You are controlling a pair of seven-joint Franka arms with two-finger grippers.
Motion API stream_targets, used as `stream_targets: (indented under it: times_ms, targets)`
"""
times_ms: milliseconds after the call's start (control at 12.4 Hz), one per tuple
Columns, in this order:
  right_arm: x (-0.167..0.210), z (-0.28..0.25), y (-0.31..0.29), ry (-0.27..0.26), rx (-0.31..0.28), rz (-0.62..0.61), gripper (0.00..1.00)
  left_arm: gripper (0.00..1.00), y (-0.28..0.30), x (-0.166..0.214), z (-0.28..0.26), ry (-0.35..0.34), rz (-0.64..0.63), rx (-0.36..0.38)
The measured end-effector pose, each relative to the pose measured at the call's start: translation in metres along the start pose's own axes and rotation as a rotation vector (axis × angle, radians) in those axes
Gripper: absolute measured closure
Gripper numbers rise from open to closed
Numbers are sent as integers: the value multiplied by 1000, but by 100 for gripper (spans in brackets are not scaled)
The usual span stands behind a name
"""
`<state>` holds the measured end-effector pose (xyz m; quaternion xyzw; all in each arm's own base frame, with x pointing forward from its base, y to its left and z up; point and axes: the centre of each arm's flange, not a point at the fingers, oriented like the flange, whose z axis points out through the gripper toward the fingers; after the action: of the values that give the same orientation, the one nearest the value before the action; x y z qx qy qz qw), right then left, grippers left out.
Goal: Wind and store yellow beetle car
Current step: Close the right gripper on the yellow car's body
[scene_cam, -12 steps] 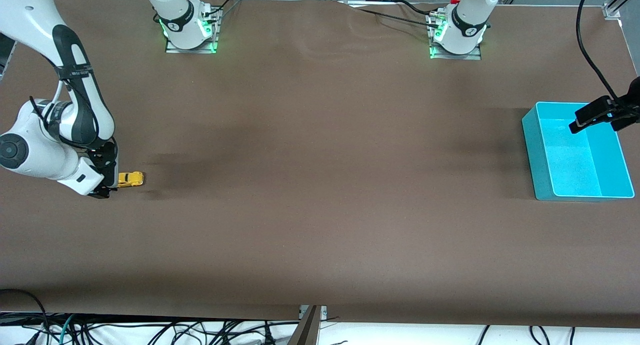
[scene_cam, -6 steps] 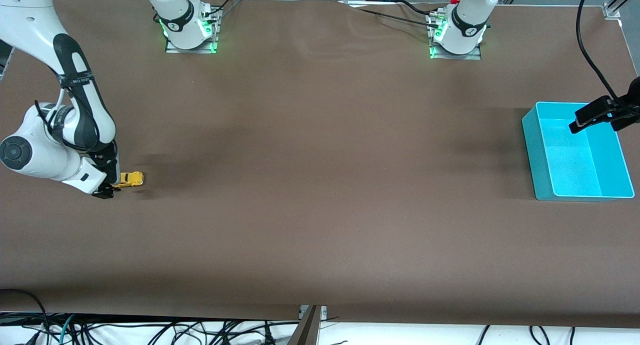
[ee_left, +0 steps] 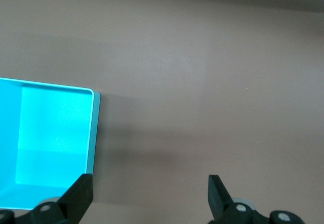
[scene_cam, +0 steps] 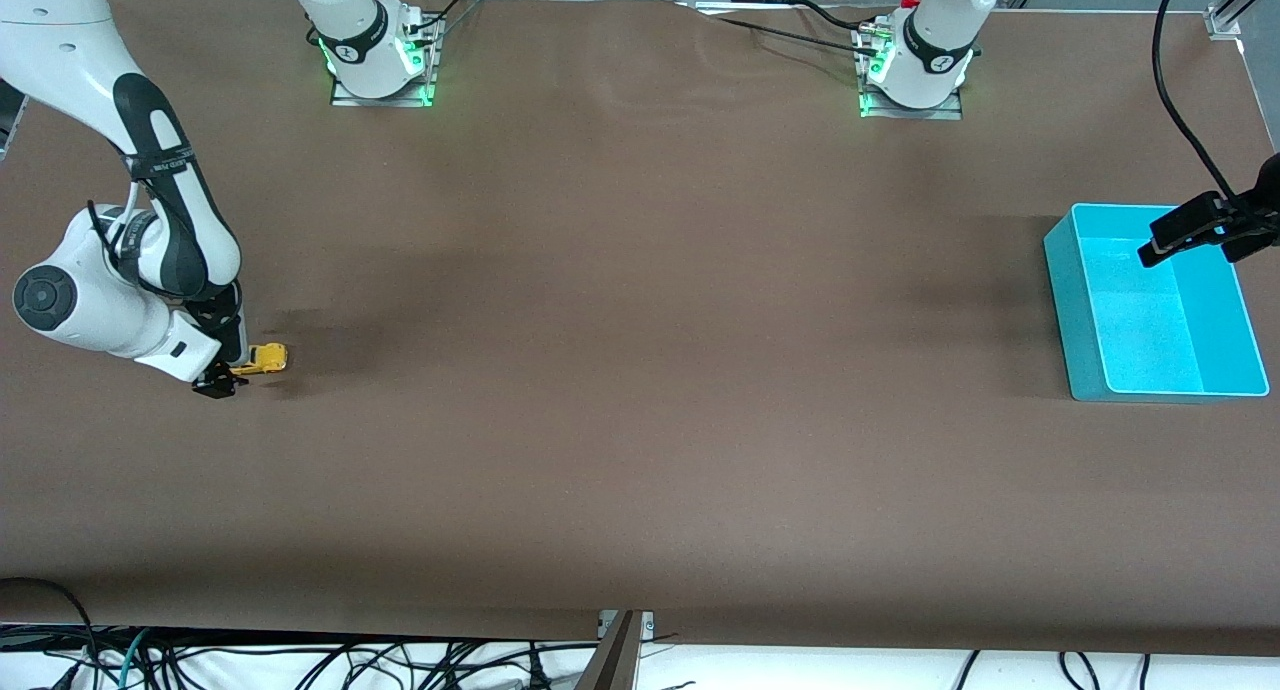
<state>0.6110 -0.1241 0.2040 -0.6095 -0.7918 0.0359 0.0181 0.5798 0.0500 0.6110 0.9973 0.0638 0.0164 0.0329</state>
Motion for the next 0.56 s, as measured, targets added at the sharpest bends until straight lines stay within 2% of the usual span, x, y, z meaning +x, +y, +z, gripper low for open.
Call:
stream_targets:
  times_ms: [242, 322, 403, 564]
  targets:
    - [-5, 4, -6, 1, -3, -9, 12, 0, 0, 0, 0, 0, 0, 0]
    - [-8, 7, -9, 0, -6, -11, 13, 0, 0, 0, 0, 0, 0, 0]
    - [-9, 9, -11, 1, -6, -15, 22, 0, 0, 0, 0, 0, 0, 0]
    - [-10, 10, -12, 2, -10, -13, 50, 0, 0, 0, 0, 0, 0, 0]
